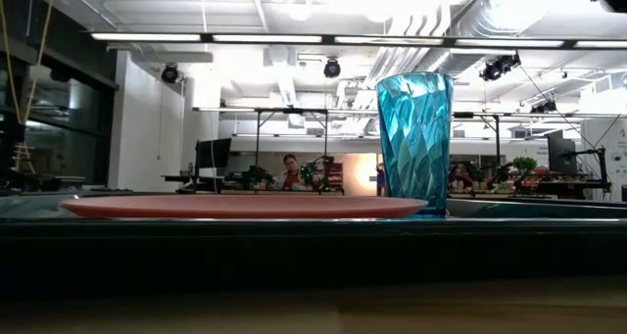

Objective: Pick and place plate/cup/fork/spoon on tray
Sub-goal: Put the orange fork to the left side of the pink plate on the black tray

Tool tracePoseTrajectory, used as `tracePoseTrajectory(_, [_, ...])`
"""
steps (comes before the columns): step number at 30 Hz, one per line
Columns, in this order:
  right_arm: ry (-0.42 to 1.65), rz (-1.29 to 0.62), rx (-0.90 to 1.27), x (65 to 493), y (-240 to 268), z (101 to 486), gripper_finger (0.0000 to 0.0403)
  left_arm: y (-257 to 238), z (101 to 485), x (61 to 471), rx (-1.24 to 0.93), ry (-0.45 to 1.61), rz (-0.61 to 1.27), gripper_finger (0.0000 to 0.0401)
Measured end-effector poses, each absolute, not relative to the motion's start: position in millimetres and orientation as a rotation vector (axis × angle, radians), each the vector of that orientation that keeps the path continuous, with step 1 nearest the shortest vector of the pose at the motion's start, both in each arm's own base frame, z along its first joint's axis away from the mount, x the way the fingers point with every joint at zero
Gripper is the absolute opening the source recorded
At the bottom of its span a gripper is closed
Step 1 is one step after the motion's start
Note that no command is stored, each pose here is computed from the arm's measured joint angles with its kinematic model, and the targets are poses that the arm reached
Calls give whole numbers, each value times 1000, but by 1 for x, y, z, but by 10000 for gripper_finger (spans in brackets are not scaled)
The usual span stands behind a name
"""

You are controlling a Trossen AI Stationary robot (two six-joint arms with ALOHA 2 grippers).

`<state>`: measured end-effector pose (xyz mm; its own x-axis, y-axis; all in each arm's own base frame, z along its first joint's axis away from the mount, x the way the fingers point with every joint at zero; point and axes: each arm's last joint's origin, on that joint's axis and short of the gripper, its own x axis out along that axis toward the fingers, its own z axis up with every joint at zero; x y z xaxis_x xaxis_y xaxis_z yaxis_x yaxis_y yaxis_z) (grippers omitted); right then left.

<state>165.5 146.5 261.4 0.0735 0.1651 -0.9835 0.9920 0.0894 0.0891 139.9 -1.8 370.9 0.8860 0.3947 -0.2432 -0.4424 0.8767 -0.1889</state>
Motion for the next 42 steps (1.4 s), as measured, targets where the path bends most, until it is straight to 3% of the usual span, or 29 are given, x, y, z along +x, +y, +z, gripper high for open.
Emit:
tracePoseTrajectory(9, [1368,-1144,1262,182,199,205,232,-2,375,143,-224,170,420,0])
tracePoseTrajectory(17, [1435,-1329,1164,191,211,162,232,-2,375,142,-225,168,419,0])
tracePoseTrajectory(25, [1407,-1410,1126,191,203,149,226,-3,375,143,-233,175,373,0])
tracePoseTrajectory(36, [1408,-1311,1272,185,186,129,175,-3,375,143,-243,175,364,0])
tracePoseTrajectory(42, [1417,-1285,1328,186,176,120,96,-3,375,143,-243,175,364,0])
